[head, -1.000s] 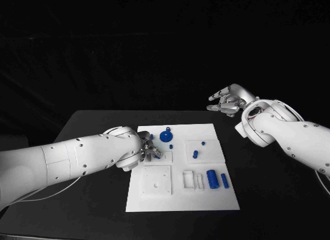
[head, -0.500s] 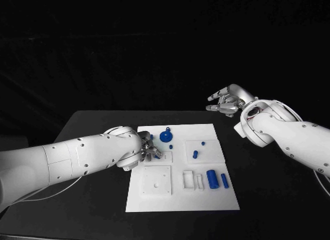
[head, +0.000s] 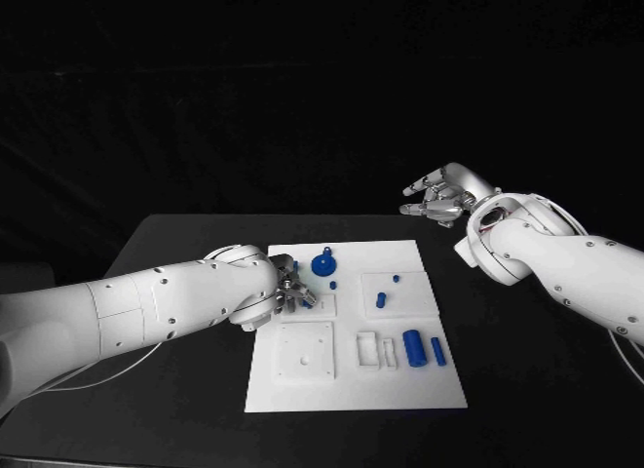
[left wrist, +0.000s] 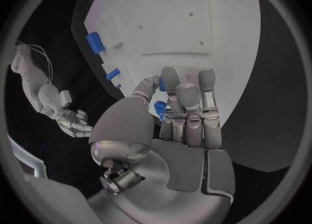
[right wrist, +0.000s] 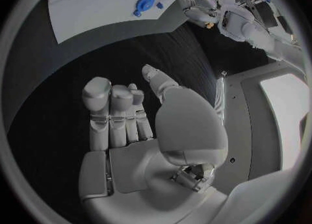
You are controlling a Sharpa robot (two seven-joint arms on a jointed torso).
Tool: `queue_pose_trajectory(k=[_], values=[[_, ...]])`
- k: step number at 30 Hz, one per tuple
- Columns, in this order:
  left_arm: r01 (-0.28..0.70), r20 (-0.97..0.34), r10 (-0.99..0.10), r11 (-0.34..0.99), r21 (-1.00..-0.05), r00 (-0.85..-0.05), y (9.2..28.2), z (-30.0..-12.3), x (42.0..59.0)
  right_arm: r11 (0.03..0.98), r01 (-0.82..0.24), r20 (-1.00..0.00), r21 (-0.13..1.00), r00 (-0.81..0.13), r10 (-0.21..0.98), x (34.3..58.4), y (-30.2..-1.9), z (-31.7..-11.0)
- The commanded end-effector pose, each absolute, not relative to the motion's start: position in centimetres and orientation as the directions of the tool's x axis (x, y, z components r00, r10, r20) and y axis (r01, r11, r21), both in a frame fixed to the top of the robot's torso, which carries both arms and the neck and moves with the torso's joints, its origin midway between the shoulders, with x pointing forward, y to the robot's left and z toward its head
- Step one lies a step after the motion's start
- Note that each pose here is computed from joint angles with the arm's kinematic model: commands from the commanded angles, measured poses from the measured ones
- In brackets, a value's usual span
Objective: Assemble the parts on the task board
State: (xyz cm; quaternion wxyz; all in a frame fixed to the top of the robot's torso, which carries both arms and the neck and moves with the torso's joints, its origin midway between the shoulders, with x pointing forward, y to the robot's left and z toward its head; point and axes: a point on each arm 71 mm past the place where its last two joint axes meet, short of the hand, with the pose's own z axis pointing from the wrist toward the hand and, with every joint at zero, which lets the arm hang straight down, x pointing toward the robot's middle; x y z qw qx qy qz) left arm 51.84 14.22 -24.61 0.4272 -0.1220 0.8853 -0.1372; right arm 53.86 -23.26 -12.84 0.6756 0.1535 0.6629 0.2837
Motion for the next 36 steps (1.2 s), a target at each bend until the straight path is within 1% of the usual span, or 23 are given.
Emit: queue_pose_trajectory(k=[1, 25, 36], values=[[-0.081, -0.706, -0.306, 0.939, -0.334, -0.638, 13.81, -25.33, 51.40, 0.798, -0.189, -0.817, 0.572, -0.040, 0.576, 53.87, -23.15, -12.83], [-0.080, -0.704, -0.304, 0.939, -0.333, -0.642, 14.08, -25.34, 51.42, 0.798, -0.187, -0.816, 0.573, -0.045, 0.576, 53.89, -23.04, -13.13], [-0.086, -0.690, -0.305, 0.939, -0.333, -0.657, 14.47, -24.70, 51.80, 0.799, -0.183, -0.818, 0.572, -0.054, 0.573, 53.95, -22.93, -13.30]])
